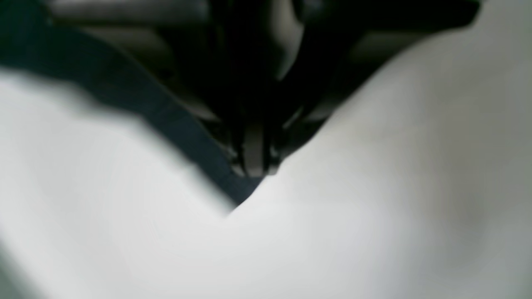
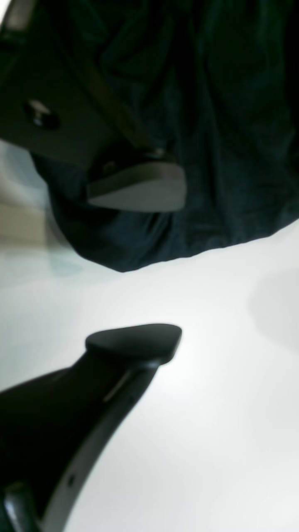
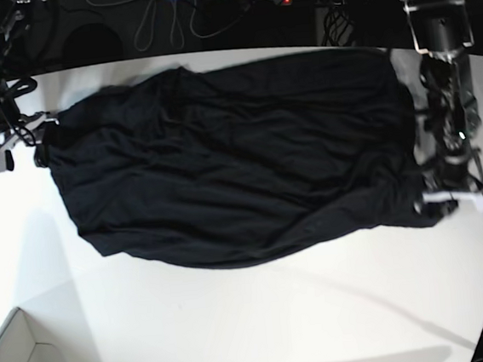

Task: Layout the t-shirt on the table in an organized manner, then fold the t-shirt properly
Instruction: 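Pull the sleeve out from under the shirt with the left gripper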

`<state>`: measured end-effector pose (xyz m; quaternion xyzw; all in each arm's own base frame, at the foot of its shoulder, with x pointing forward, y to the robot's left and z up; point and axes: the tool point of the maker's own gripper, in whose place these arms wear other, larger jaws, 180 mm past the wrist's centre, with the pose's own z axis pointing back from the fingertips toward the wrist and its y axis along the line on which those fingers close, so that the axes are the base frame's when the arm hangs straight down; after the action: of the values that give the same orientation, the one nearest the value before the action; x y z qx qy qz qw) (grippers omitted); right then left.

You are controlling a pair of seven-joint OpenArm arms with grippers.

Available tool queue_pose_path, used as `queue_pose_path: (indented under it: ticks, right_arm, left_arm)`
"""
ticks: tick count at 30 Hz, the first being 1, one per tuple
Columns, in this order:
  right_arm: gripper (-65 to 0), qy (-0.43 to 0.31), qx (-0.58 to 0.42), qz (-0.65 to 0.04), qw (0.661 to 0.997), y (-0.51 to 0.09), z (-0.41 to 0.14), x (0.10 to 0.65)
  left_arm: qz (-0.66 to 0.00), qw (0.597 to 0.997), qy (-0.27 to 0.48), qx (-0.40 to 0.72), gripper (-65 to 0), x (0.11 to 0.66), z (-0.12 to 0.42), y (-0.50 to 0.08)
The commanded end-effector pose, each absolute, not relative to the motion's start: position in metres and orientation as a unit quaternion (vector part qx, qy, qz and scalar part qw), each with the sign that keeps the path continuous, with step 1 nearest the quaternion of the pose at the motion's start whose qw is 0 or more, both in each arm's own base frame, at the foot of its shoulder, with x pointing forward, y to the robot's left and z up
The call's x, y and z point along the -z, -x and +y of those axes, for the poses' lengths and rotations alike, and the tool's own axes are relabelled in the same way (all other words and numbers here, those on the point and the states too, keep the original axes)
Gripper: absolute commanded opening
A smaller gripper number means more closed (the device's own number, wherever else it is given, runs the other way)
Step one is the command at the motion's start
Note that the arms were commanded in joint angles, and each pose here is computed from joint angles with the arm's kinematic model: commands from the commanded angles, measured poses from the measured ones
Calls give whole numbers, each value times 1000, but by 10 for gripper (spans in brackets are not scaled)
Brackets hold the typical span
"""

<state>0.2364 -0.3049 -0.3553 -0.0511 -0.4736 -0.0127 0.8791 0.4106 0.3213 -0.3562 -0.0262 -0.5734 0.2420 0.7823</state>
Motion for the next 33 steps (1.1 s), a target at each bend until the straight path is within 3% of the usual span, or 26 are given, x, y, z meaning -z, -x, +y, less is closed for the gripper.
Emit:
queue_pose_path:
  ticks: [1, 5, 10, 15, 24, 33]
  right_arm:
    - [-223, 58, 9, -496, 866, -243, -309, 341]
    - [-223, 58, 9, -496, 866, -243, -309, 341]
    - [-223, 61, 11, -497, 866, -242, -311, 340]
    - [-223, 62, 10, -496, 866, -240, -312, 340]
    - [-223, 70, 4, -495, 866, -240, -318, 337]
    - [-223, 81, 13, -495, 865, -236, -327, 334]
  left_arm:
    - [-634, 740, 24, -224, -648, 301, 332, -435]
    - [-682, 702, 39, -202, -648, 239, 324, -472]
    - [-711, 688, 50, -140, -648, 189, 295, -507]
    - [-717, 686, 61, -105, -648, 167, 267, -534]
    - [-710, 685, 62, -151, -648, 142, 280, -578]
    - [-767, 616, 113, -138, -648, 30, 240, -605]
